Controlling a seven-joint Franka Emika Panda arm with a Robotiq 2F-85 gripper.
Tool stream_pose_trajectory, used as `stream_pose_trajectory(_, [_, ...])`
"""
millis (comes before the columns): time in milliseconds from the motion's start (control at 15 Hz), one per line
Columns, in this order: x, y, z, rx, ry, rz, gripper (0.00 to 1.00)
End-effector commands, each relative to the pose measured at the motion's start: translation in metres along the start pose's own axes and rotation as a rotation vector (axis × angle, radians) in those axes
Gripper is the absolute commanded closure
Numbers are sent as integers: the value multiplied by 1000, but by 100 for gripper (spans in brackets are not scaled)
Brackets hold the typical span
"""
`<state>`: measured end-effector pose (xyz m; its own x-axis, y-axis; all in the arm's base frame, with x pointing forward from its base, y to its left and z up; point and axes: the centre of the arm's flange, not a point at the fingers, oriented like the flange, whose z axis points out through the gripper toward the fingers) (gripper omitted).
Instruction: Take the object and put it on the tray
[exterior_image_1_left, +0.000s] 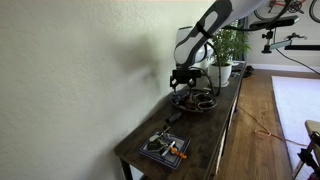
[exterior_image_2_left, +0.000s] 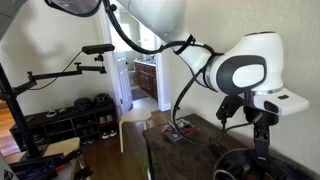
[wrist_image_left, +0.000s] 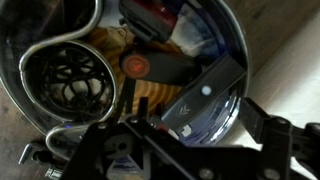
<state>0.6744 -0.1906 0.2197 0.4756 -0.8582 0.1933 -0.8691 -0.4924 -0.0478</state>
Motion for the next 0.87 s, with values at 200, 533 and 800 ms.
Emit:
stream_pose_trajectory(200, [-51,17,-75,46,-30,-6,0])
stream_pose_trajectory(533, [-87,21,-98,47,-114,-70,0])
stream_pose_trajectory(800, [-83,6,-87,28,-113,-75,0])
